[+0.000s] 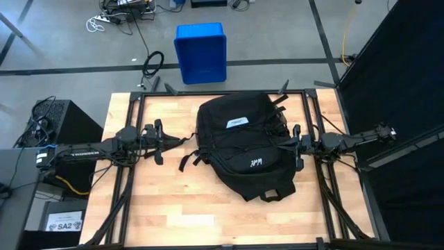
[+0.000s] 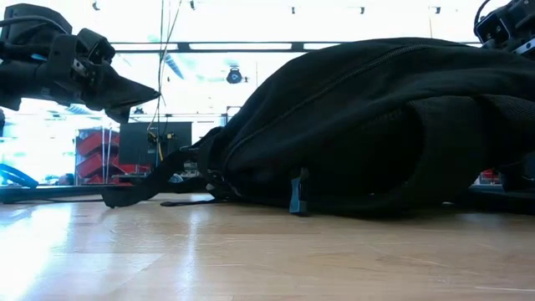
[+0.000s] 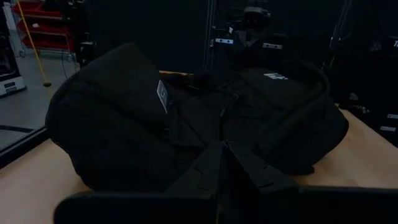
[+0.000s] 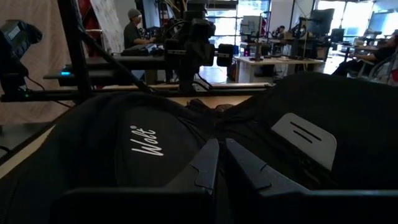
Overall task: Unpack backpack
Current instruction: Return to Home Position
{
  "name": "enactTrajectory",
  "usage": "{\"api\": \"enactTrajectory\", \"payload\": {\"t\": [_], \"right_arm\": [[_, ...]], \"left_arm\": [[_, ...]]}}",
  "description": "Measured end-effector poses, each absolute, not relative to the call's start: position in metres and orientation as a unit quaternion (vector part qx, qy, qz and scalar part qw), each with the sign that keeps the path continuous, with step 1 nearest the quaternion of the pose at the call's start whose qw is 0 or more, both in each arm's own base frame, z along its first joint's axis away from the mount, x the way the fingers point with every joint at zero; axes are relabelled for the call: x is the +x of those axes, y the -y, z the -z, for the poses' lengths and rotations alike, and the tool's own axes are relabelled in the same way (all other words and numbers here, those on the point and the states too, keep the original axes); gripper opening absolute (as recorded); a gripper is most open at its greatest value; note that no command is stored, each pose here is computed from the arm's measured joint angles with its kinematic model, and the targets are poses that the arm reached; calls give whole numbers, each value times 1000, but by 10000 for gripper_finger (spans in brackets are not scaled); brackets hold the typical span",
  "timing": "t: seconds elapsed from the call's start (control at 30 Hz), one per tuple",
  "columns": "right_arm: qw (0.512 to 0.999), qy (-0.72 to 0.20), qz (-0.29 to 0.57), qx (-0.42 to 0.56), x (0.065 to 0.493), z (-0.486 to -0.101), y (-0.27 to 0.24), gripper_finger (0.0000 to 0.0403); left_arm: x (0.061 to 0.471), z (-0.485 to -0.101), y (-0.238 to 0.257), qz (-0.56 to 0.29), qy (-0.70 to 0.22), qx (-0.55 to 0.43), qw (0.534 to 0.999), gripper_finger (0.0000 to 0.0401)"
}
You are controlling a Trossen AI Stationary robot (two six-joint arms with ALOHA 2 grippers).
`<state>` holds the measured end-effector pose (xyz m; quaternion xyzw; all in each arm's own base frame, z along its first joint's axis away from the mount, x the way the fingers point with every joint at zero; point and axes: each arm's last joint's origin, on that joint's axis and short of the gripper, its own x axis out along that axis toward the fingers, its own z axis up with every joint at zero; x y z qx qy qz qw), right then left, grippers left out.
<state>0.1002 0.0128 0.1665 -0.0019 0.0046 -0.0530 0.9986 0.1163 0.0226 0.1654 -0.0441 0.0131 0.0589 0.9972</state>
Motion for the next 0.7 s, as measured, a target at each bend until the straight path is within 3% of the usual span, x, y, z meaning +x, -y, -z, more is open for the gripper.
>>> {"api": "enactTrajectory", "payload": {"t": [0.7], "right_arm": [[999, -2, 52, -2, 100, -167, -13, 8]], "left_arm": [[116, -165, -23, -59, -13, -44, 997, 0]]}}
